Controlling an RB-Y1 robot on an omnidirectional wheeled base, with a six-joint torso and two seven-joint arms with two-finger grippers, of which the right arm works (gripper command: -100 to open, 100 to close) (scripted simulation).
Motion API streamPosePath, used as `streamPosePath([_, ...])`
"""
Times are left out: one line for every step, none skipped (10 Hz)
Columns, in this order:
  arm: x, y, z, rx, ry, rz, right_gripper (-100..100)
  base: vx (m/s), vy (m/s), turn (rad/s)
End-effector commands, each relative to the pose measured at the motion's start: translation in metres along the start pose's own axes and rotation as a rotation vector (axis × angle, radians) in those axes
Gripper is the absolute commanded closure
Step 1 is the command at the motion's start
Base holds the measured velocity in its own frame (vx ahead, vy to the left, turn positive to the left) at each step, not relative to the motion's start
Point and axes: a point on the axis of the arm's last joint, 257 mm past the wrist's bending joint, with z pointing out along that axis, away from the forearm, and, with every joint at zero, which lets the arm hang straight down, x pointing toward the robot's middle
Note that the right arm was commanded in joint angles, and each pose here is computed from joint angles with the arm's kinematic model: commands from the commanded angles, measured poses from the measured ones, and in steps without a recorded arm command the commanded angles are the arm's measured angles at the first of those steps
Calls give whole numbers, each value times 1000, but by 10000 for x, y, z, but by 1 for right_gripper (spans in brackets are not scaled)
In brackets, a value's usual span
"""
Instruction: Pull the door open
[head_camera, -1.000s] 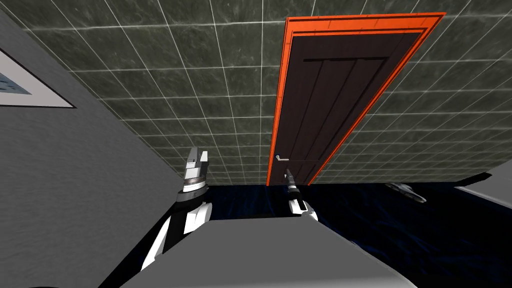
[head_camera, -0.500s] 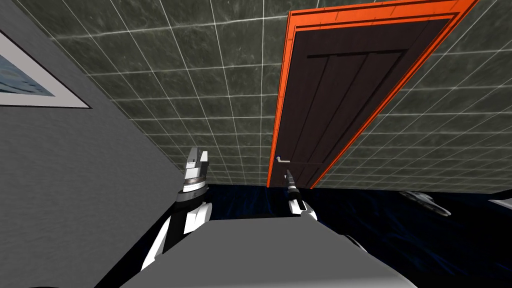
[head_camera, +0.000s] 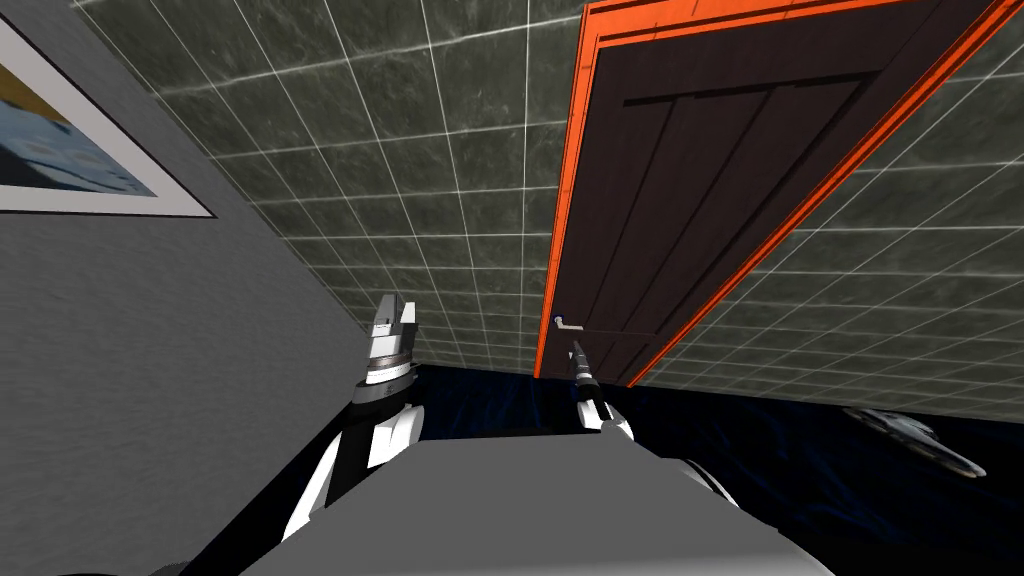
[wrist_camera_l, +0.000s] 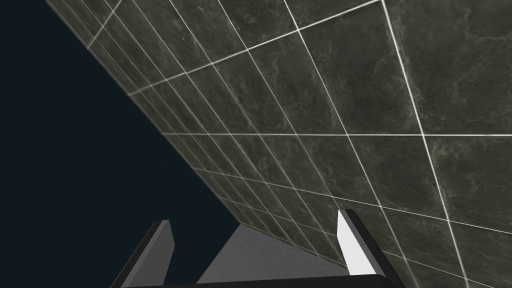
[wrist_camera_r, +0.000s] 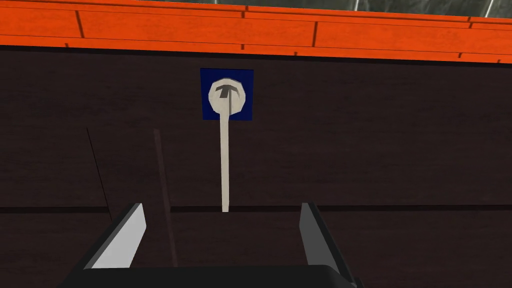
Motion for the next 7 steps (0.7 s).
streamPosePath([-7,-33,2,8,-3,4,-100,37,-68,64])
streamPosePath([-4,-21,4,6,-2,3,-100,18,-30,14])
streamPosePath([-219,-41,-56,8,-32,5,-100,129,10,196])
streamPosePath([-355,-50,-97,10,-51,6,-100,249,35,260])
streamPosePath([-337,45,-45,-14,-46,7,-100,163,23,66])
streamPosePath([-339,35,-50,-12,-47,6,-100,39,10,-19])
streamPosePath([-355,-50,-97,10,-51,6,-100,-10,-3,-13])
